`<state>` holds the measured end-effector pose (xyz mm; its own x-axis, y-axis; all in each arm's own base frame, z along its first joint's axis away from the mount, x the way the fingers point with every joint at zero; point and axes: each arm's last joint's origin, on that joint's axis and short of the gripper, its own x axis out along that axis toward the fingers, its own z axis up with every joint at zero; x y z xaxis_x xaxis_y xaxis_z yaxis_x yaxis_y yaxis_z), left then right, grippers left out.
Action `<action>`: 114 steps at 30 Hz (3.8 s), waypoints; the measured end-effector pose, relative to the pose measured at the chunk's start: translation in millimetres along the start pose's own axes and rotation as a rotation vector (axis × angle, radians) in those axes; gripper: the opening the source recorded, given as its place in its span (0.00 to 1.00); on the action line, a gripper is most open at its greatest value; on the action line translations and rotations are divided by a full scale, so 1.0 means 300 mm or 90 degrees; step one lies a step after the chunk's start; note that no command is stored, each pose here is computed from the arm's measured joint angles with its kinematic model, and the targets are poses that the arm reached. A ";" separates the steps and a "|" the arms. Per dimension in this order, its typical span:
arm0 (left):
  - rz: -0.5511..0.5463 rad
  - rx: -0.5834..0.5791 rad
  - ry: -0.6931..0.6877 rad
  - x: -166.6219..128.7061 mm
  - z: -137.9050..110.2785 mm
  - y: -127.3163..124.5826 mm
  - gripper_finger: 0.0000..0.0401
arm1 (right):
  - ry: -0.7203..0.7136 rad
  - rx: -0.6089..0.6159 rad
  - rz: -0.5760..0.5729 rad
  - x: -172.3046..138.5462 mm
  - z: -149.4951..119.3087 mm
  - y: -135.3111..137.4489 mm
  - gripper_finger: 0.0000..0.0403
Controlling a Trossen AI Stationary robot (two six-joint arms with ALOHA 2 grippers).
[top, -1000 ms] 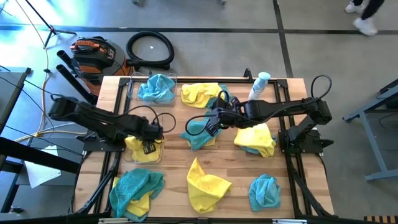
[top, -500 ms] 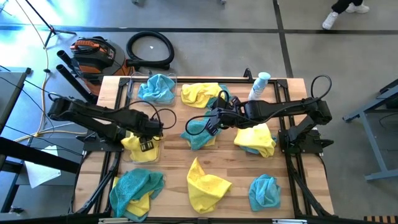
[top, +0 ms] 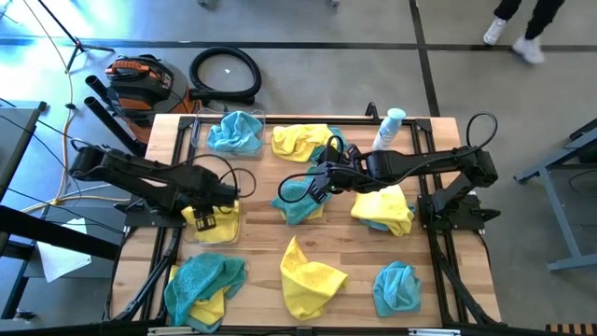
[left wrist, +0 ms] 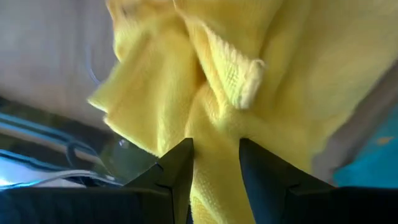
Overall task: Sort microfiber towel by color & place in baskets
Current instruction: Put the yellow towel into the bottom transparent bin, then put the blue towel into the top transparent bin
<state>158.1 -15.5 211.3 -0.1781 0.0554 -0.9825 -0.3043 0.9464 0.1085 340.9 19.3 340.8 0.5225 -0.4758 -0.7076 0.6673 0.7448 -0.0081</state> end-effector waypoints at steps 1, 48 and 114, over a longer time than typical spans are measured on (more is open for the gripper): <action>0.003 0.000 0.005 0.023 -0.005 -0.003 0.29 | 0.000 0.000 0.000 0.000 0.000 0.000 0.41; -0.185 -0.159 -0.297 -0.452 -0.095 -0.034 0.29 | 0.009 -0.002 0.199 -0.091 -0.507 0.028 0.29; -0.175 -0.380 -0.124 -0.289 -0.174 -0.648 0.00 | -0.009 0.046 0.253 -0.140 -0.650 -0.024 0.28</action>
<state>183.9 -221.0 283.2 0.1340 -0.0534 -0.9895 -0.7882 0.5995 -0.1391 210.7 125.3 232.7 0.7543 -0.1648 -0.6355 0.4476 0.8372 0.3142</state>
